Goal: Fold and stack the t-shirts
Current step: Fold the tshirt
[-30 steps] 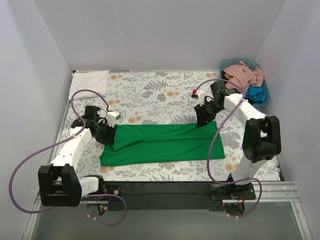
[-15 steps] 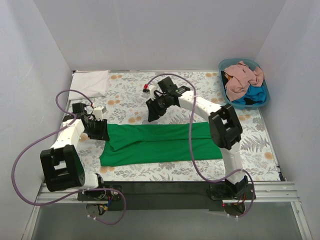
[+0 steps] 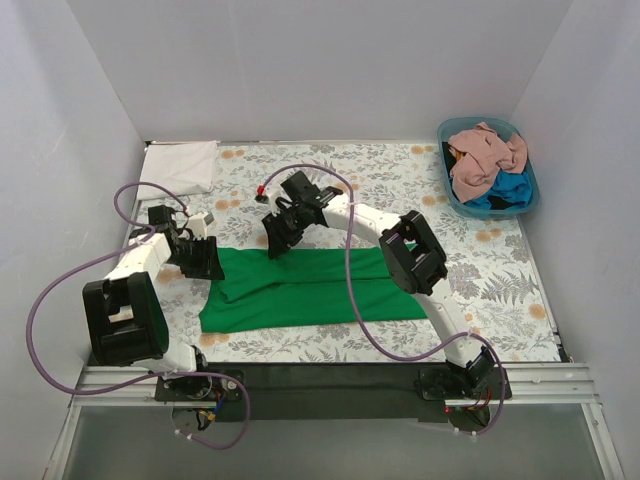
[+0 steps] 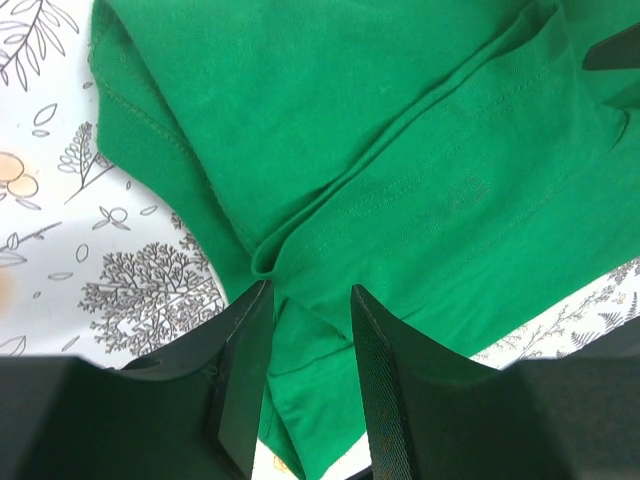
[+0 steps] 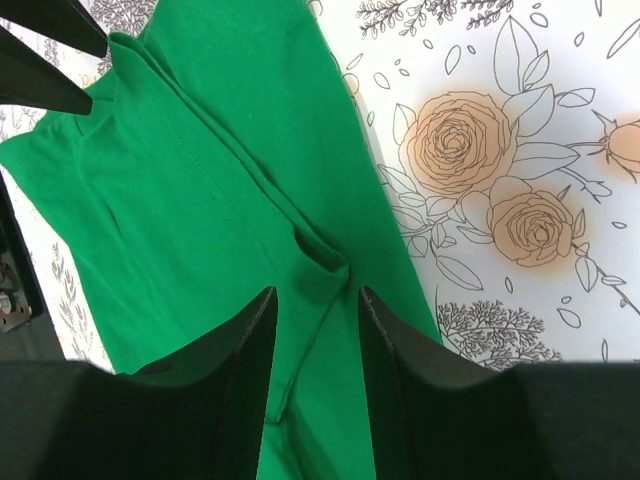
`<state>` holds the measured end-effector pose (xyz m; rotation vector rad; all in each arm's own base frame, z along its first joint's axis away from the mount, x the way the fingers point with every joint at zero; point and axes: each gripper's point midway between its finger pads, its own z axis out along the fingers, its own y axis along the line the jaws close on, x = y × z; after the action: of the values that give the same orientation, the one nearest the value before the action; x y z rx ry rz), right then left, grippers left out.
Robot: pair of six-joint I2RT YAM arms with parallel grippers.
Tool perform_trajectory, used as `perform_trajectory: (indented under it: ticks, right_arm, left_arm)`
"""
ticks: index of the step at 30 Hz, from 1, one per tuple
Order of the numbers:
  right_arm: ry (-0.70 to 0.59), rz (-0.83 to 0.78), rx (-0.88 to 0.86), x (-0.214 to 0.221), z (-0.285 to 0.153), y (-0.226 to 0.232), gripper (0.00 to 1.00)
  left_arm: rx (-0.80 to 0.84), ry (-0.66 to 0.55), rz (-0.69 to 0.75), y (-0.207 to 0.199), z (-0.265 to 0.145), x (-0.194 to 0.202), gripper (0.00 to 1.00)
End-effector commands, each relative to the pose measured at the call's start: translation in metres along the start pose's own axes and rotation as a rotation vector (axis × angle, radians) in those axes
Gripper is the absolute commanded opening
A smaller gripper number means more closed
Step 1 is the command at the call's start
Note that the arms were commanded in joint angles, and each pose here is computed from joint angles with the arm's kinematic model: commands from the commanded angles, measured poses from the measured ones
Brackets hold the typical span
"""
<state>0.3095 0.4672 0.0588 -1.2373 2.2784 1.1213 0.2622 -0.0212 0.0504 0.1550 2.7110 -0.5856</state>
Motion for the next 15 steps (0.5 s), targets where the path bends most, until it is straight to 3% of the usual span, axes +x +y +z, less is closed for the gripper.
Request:
perform_trajectory:
  ticks: [1,9,15]
  right_arm:
    - [-0.047,-0.028,-0.021,-0.020,0.001,0.008,0.45]
    - [-0.021,-0.037,-0.043,-0.011,0.017,0.017,0.44]
    - [-0.029,-0.040,-0.063,-0.014,0.014,0.024,0.38]
  left_arm:
    - [0.020,-0.046,0.008,-0.001,-0.001,-0.014,0.36]
    - [-0.004,-0.043,0.009,0.004,0.002,-0.015,0.36]
    - [-0.025,-0.037,0.005,0.009,0.004,-0.015,0.37]
